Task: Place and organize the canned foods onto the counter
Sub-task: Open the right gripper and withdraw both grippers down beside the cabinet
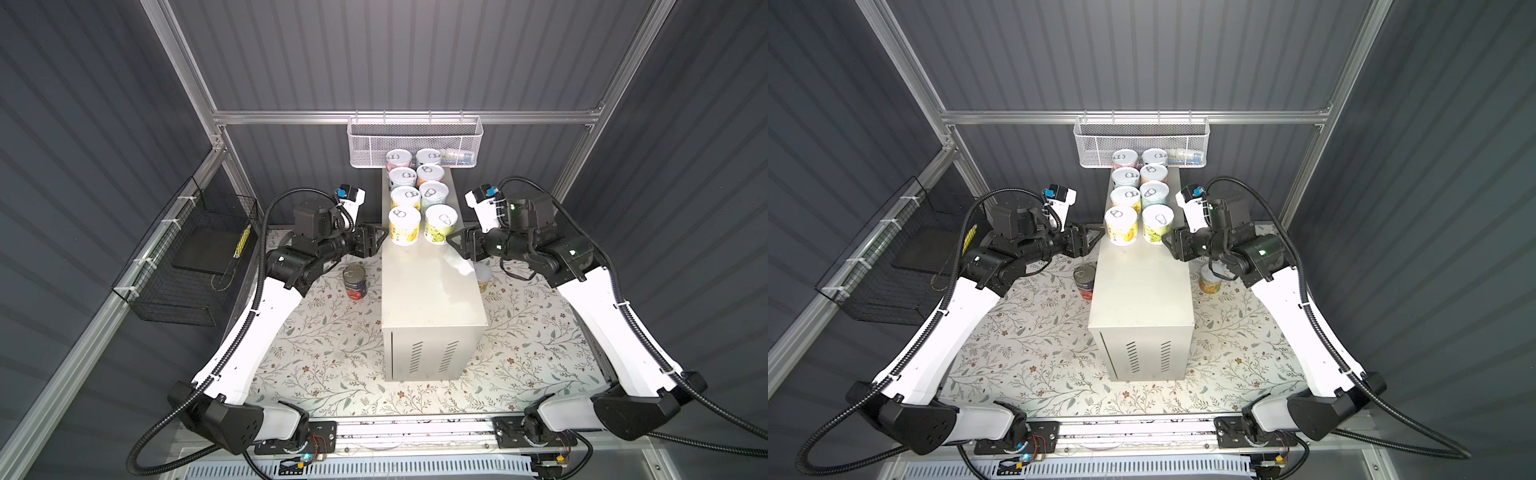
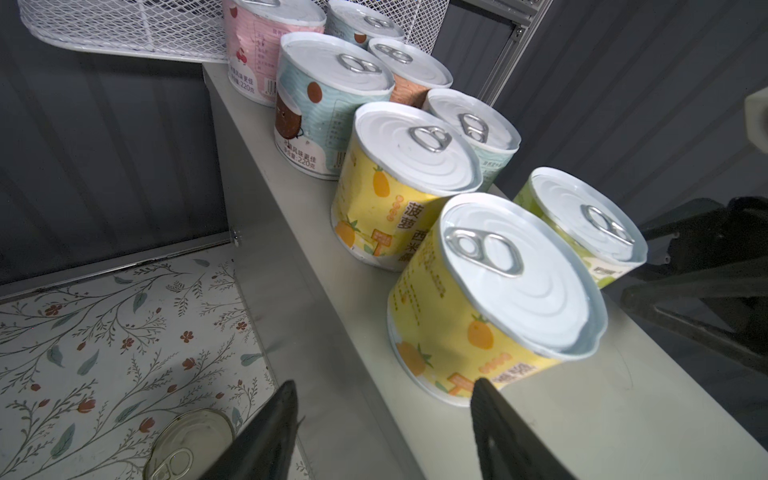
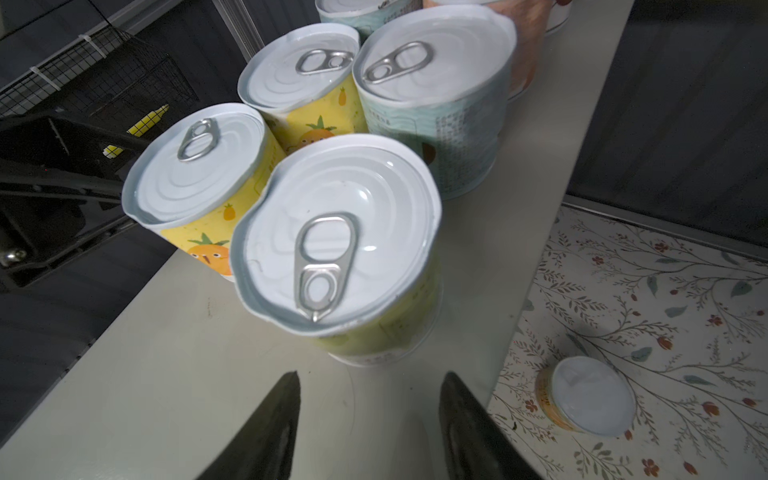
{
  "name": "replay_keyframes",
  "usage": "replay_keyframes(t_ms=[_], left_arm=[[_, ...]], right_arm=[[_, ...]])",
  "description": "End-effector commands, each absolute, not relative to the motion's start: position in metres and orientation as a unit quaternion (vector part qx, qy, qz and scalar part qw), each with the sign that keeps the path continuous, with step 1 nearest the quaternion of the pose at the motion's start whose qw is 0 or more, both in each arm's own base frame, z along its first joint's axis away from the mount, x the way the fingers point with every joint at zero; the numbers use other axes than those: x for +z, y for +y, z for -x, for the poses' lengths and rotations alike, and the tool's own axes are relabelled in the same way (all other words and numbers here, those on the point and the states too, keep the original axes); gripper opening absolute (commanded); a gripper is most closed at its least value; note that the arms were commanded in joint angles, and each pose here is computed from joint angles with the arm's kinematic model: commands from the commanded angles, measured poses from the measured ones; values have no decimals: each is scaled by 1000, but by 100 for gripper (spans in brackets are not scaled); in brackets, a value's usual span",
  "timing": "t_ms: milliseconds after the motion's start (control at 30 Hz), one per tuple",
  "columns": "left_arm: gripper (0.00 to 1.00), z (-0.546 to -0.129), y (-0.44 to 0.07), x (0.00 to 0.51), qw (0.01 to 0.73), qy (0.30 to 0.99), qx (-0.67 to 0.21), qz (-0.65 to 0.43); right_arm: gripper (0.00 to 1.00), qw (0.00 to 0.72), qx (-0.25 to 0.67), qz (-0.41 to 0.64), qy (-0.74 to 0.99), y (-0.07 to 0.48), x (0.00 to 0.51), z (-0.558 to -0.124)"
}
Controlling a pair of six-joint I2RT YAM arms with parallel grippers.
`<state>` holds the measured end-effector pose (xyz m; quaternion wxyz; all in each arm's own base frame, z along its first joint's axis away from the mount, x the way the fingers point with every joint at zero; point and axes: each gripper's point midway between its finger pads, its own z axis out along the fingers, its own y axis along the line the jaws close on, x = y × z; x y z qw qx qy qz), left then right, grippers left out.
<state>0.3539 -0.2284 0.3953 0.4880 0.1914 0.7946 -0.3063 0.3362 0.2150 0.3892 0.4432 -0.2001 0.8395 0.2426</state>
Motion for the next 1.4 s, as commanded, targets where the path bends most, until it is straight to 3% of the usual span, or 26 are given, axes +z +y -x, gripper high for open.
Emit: replay_keyframes(t_ms=[0,633,767,867,900,933,1000,1167,1367], left_arm=[[67,-355,-234,405,492,785,-319,-200],[67,-353,-247,390,472,791,-324,-216],[73,-359,-227,386,490,805,-274,-192],[87,-361,-201,385,508,819,-208,-168],[98,-361,-189,386,518,823,-180,-152],[99,-361,-178,386,525,824,-157,-141],[100,-359,-155,387,545,824,-111,-111],[100,-355,-133,370,549,828,-82,-82],[100,-358,-127,311,498,860,-92,-71]], right_arm=[[56,456,262,207,825,220,405,-336],[57,446,284,220,820,235,405,-345],[58,452,281,220,817,233,409,-343],[60,469,265,211,816,222,418,-338],[62,481,256,206,813,216,422,-336],[70,494,247,199,809,210,427,-333],[99,528,219,166,804,190,439,-331],[99,589,154,77,790,138,451,-325],[99,568,164,-19,807,86,421,-325]])
